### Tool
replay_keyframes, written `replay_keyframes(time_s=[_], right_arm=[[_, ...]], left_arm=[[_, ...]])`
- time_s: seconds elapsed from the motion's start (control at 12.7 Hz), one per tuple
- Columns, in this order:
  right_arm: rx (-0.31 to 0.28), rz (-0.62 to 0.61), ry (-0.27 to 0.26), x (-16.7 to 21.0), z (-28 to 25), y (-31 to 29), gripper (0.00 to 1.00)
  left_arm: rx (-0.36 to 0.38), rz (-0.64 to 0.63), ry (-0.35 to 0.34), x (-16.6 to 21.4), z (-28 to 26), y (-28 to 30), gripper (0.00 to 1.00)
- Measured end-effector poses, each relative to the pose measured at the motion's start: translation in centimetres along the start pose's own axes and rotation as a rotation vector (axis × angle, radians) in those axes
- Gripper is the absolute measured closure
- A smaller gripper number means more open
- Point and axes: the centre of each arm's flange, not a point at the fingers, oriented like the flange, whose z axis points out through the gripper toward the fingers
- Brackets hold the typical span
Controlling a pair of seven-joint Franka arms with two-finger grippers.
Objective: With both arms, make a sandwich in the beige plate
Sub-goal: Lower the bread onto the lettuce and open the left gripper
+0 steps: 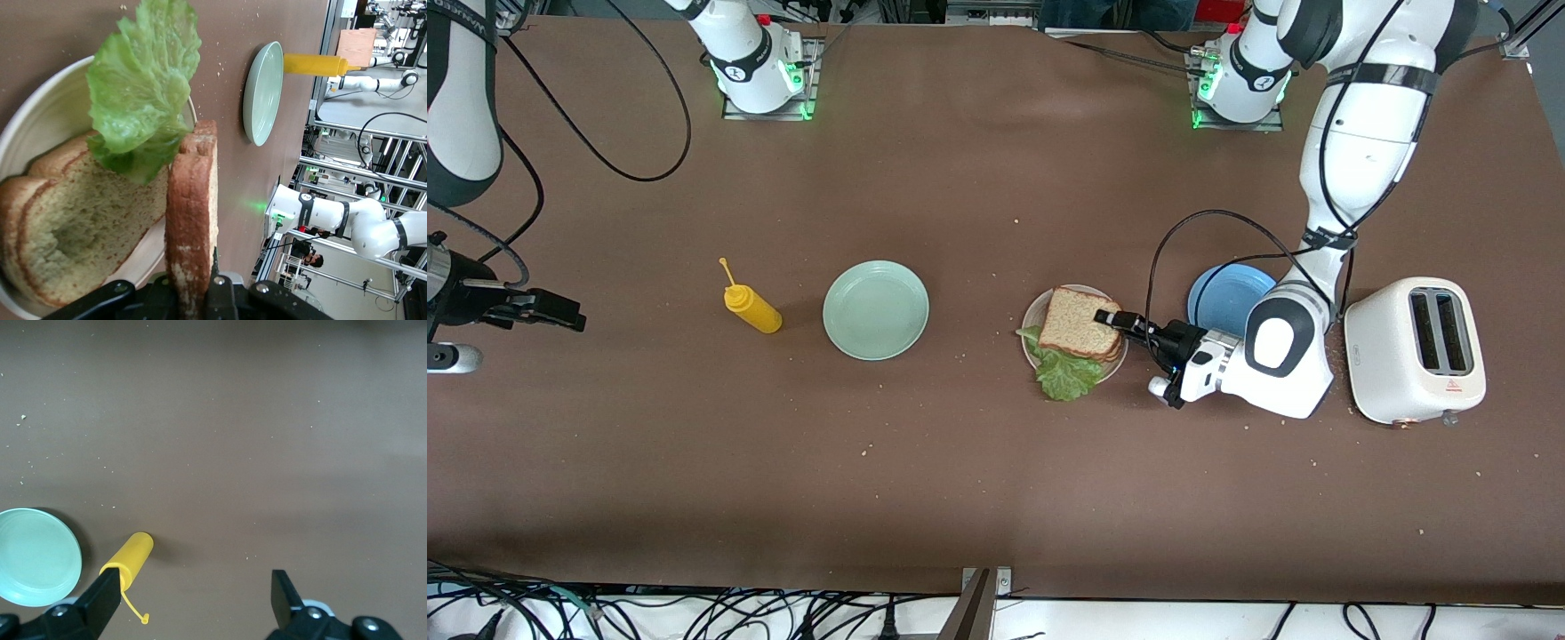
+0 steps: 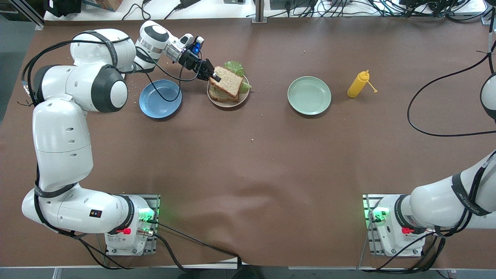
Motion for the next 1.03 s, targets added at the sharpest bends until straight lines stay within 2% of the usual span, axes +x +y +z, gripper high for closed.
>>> replay_keyframes(time_s=[0.08, 0.24, 0.63, 0.71, 1.03], right_arm=[[0.0, 0.0, 0.0, 0.0, 0.0, 0.0, 0.0], [0.0, 0.0, 0.0, 0.0, 0.0, 0.0, 0.0], [0.0, -0.001, -0.002, 0.0, 0.0, 0.0, 0.0], [0.0, -0.001, -0.002, 0.0, 0.0, 0.0, 0.0], [0.0, -0.001, -0.002, 0.0, 0.0, 0.0, 0.0]], left_arm=[[0.002, 0.041, 0.004, 0.0, -0.1, -0.3, 0.85], [0.006, 0.109, 0.03, -0.2, -1.8, -0.9, 0.64], [0.006, 0.131, 0.063, -0.4, -3.9, -1.4, 0.07], [0.005, 0.127, 0.069, -0.5, -4.3, -1.5, 0.0], [-0.003, 0.098, 0.123, -0.1, -5.9, -0.9, 0.0]])
